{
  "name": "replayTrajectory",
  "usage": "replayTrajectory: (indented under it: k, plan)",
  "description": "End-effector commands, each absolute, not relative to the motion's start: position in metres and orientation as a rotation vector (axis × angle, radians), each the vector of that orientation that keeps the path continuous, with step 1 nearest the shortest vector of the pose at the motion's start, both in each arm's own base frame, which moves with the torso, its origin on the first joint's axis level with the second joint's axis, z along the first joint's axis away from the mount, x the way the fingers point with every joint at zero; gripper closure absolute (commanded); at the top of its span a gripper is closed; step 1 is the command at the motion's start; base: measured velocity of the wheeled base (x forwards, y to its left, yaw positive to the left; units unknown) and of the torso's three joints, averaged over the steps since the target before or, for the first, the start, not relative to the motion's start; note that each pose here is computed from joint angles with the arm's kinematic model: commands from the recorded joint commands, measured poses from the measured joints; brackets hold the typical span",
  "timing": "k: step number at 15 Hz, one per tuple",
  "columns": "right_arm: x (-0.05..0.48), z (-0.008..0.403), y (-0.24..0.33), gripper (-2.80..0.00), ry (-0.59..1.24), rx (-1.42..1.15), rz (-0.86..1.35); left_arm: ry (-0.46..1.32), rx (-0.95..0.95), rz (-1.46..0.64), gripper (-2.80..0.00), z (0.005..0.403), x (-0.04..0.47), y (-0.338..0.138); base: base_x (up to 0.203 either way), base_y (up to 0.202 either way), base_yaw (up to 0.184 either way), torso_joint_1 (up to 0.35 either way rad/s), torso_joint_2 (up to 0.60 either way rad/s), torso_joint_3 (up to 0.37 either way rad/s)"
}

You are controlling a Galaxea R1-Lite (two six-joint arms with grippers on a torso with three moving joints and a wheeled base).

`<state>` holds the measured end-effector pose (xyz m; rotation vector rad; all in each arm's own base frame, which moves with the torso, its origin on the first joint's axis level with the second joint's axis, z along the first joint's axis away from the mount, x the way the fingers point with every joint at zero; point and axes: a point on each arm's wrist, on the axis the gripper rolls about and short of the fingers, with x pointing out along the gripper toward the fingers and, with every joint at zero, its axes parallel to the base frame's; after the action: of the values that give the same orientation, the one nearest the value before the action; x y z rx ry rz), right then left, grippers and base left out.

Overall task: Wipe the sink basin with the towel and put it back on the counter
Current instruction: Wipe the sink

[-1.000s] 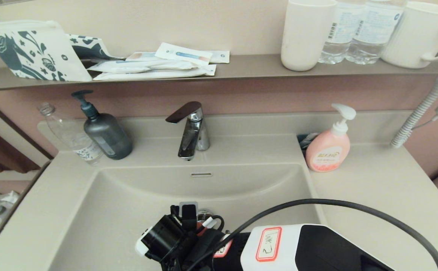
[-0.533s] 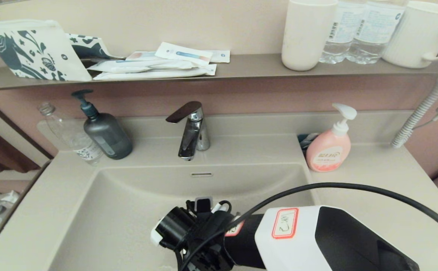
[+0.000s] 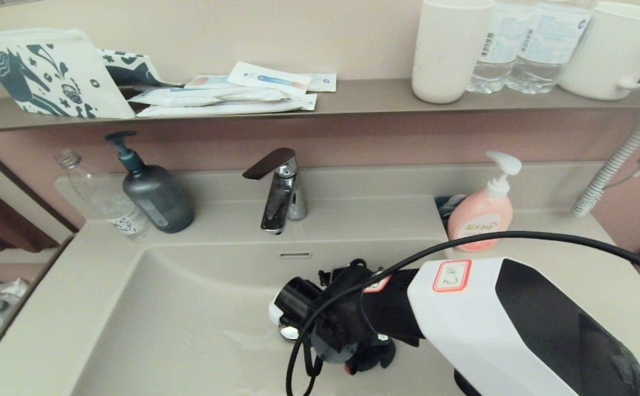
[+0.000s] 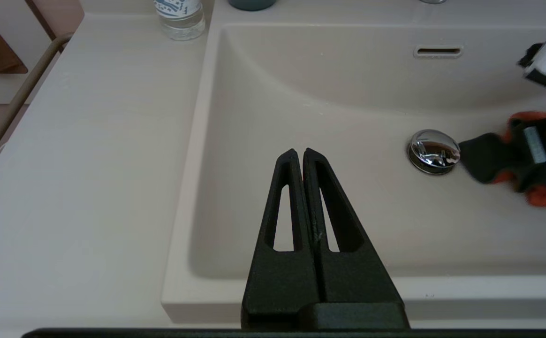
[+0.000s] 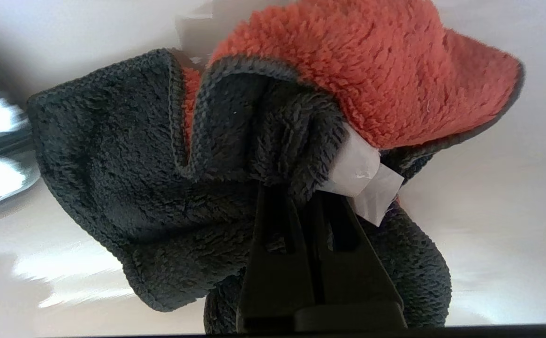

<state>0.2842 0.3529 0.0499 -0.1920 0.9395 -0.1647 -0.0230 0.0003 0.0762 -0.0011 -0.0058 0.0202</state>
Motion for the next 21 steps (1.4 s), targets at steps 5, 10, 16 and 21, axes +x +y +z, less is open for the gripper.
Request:
replayTrajectory:
  k: [5,10,16,21]
  plan:
    - [0.285,0.097,0.327,0.0,0.937,-0.186,-0.209,-0.005,-0.002,0.021,0.0,0.076,-0.023,0.0,0.0,0.0,0.0,0.0,0.0,0.0]
    - [0.267,0.097,0.32,0.0,0.981,-0.249,-0.254,-0.005,-0.002,0.021,0.0,0.076,-0.023,0.0,0.0,0.0,0.0,0.0,0.0,0.0]
    - [0.236,0.056,0.347,0.0,1.134,-0.214,-0.216,-0.005,-0.002,0.021,0.0,0.076,-0.023,0.0,0.0,0.0,0.0,0.0,0.0,0.0]
    - [0.224,0.041,0.365,0.0,1.217,-0.139,-0.165,-0.005,-0.002,0.021,0.0,0.076,-0.023,0.0,0.0,0.0,0.0,0.0,0.0,0.0]
